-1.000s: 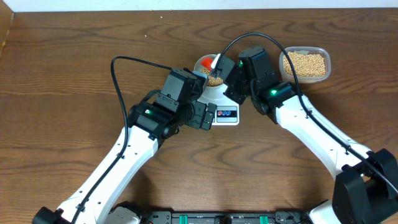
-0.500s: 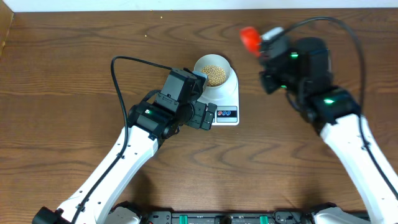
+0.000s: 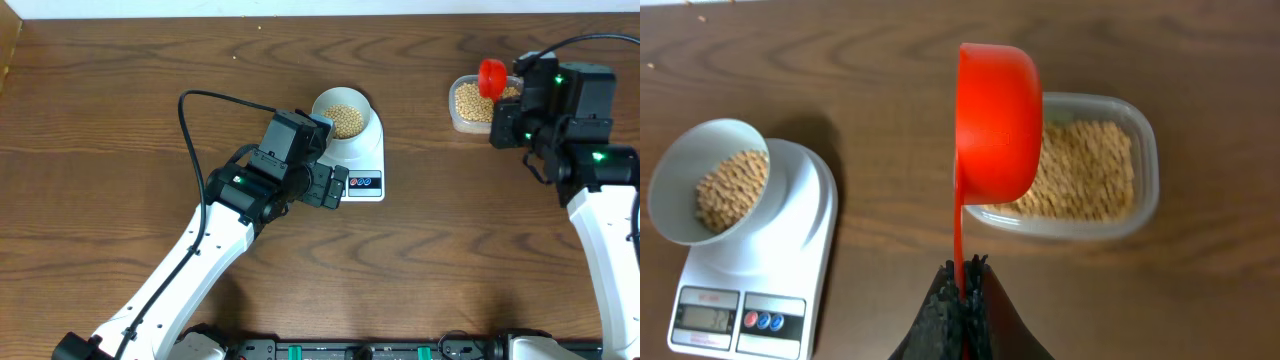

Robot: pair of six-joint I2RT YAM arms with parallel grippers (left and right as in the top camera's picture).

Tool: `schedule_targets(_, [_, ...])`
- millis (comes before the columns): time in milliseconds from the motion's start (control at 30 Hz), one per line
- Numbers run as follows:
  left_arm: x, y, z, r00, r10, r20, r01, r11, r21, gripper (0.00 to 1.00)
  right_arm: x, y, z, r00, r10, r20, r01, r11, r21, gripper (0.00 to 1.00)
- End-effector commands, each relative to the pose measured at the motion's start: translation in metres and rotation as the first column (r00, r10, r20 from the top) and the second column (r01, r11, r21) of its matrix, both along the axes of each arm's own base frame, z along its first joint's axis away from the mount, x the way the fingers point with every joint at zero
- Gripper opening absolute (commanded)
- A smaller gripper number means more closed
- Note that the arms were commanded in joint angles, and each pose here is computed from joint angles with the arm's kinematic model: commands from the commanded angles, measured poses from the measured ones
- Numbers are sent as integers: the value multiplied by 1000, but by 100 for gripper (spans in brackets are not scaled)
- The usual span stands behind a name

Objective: Scoop item into bowl and weigh 50g on scale
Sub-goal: 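Carry the red scoop right back to the chickpea tub, then dip the red scoop into the chickpeas with the right gripper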

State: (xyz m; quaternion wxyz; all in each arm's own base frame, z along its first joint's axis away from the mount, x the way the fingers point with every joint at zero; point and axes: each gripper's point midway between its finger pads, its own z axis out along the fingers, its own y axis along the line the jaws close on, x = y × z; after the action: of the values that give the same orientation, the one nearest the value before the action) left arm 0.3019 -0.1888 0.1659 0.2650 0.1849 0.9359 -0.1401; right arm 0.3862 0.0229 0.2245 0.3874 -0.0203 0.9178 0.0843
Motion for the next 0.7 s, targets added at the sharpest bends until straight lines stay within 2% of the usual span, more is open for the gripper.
schedule_targets(0, [-2, 1, -5, 1000, 4, -13, -3, 1000, 12, 98, -8, -8, -1, 1000, -14, -27, 15, 1000, 21, 1])
schedule_targets(267, [-2, 1, -5, 1000, 4, -13, -3, 1000, 12, 97, -26, -18, -17, 993, -20, -119, 21, 1000, 3, 1])
schedule_targets(667, [-2, 1, -5, 1000, 4, -13, -3, 1000, 12, 98, -4, -25, -10, 999, -8, -37, 7, 1000, -30, 1])
